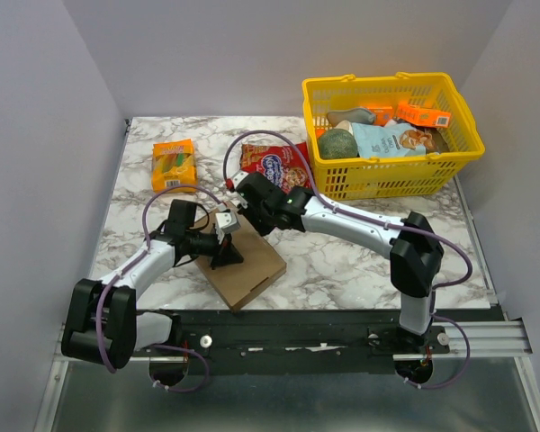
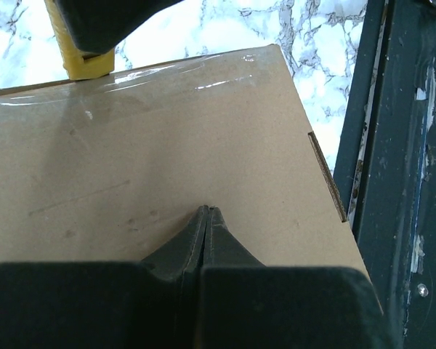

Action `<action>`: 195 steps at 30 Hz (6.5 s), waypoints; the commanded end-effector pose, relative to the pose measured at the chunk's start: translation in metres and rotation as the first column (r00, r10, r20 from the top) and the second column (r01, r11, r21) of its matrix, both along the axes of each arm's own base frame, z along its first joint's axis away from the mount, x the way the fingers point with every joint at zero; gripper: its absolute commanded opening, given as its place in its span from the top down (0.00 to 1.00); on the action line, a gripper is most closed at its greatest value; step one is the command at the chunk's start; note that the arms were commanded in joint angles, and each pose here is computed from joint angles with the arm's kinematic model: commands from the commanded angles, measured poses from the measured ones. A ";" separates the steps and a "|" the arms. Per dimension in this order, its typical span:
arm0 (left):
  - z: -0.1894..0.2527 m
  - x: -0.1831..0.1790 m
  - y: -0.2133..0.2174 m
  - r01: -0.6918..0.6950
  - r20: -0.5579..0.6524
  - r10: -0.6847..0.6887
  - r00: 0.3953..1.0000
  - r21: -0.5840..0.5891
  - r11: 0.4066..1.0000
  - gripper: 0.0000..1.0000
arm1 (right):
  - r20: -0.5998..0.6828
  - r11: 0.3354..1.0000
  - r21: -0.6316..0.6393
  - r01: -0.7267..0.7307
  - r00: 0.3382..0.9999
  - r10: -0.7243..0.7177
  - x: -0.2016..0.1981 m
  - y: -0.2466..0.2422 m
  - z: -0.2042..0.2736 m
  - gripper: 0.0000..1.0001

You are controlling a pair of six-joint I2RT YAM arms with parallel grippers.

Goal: Unpack the express box

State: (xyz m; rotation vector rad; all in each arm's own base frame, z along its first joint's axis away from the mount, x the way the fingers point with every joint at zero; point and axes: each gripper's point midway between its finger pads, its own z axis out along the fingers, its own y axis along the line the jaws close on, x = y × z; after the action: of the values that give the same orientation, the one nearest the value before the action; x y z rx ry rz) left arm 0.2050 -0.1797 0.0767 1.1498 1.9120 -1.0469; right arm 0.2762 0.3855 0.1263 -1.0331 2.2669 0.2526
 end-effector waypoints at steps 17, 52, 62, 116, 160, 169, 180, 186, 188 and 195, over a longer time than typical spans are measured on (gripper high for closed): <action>-0.012 -0.008 0.012 0.138 0.091 -0.147 0.985 0.103 0.985 0.84 | 0.124 0.920 0.111 -0.376 0.924 0.363 0.013 0.090 0.013 1.00; 0.014 0.058 0.047 -0.249 -0.228 0.259 0.939 0.073 0.966 1.00 | 0.023 0.963 0.056 -0.264 0.965 0.263 -0.009 0.037 0.006 1.00; -0.029 0.088 0.063 -0.302 -0.430 0.347 0.834 0.172 0.938 1.00 | 0.079 0.969 0.036 -0.243 0.968 0.239 0.009 0.046 0.003 1.00; -0.022 0.121 0.080 -0.532 -0.325 0.563 0.760 0.188 0.826 0.93 | -0.177 0.978 -0.067 -0.199 0.967 0.184 -0.075 -0.056 -0.010 0.99; -0.029 0.005 0.146 -0.110 -0.306 0.289 0.907 0.491 0.864 0.98 | 0.134 0.905 0.174 -0.388 0.920 0.368 -0.064 -0.030 0.091 1.00; -0.025 0.041 0.135 -0.097 -0.333 0.280 0.900 0.475 0.875 0.98 | 0.215 0.918 0.113 -0.381 0.911 0.352 -0.045 -0.031 0.104 1.00; -0.021 0.055 0.122 -0.094 -0.355 0.276 0.893 0.454 0.886 0.98 | 0.282 0.998 0.067 -0.016 0.959 -0.003 0.009 -0.037 0.104 1.00; -0.027 0.057 0.137 -0.138 -0.333 0.364 0.870 0.545 0.827 0.99 | 0.337 0.989 -0.139 -0.046 0.937 0.091 0.021 -0.064 0.058 1.00; -0.025 0.063 0.141 -0.164 -0.318 0.397 0.861 0.565 0.809 1.00 | 0.316 0.981 -0.175 -0.085 0.939 0.138 0.015 -0.069 0.037 1.00; -0.017 0.108 0.158 -0.254 -0.211 0.471 0.857 0.622 0.741 1.00 | 0.221 0.957 -0.194 -0.214 0.941 0.255 -0.001 -0.059 -0.007 1.00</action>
State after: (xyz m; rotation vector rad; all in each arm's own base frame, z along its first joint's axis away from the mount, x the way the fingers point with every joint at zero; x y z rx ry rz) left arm 0.2773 -0.0336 0.0565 0.8842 2.7465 -0.6131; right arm 0.2706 0.3057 0.1182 -1.3083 2.0312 -0.0381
